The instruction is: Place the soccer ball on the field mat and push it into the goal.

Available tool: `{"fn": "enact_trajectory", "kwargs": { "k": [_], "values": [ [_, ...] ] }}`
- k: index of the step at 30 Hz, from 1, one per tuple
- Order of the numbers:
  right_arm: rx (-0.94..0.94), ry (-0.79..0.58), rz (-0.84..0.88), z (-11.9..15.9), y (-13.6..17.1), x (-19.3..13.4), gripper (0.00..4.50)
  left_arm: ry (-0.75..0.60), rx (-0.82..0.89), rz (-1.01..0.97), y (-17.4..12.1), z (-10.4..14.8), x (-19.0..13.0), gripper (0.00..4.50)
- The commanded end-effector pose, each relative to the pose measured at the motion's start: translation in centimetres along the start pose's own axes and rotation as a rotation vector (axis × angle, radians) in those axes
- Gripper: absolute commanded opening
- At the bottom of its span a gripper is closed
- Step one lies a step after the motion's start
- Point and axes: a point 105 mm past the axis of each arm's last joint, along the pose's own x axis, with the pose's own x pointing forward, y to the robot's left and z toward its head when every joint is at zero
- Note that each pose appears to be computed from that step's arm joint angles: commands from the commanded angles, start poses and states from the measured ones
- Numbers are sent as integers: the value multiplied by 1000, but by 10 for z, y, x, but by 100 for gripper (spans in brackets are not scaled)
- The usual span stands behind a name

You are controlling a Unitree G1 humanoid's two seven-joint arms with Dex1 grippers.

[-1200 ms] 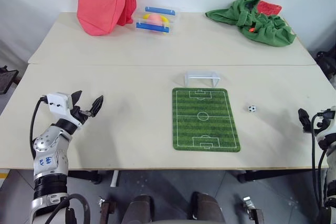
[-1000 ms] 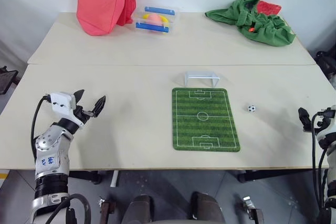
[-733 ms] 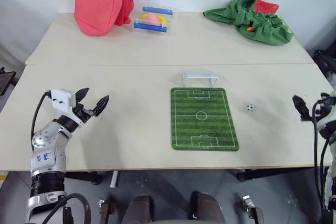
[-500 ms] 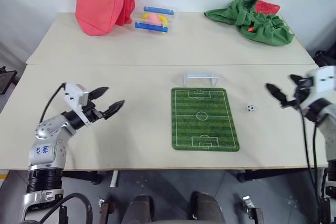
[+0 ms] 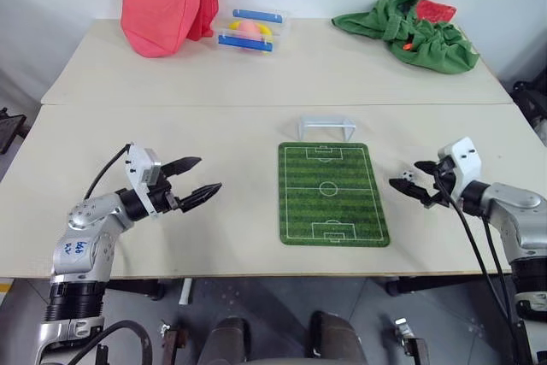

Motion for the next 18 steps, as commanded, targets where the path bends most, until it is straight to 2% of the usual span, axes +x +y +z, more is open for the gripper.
{"fn": "enact_trajectory", "kwargs": {
  "k": [1,4,12,14,16,18],
  "values": [
    [-10,-11,-12,2,-3,-3,427,-35,32,-9,-3,12,0,450],
    [-14,-23,-11,2,-2,0,354,-37,31,-11,-2,12,2,450],
    [-50,-84,-5,20,0,4,88,-43,27,-50,-6,11,6,450],
    [-85,-113,14,34,4,-1,84,-44,23,-72,-10,9,5,450],
    [-146,-156,106,57,27,-3,84,-25,17,-122,-17,3,0,450],
    [-176,-169,195,70,49,-3,84,-31,19,-179,-25,1,-4,450]
  ]
}}
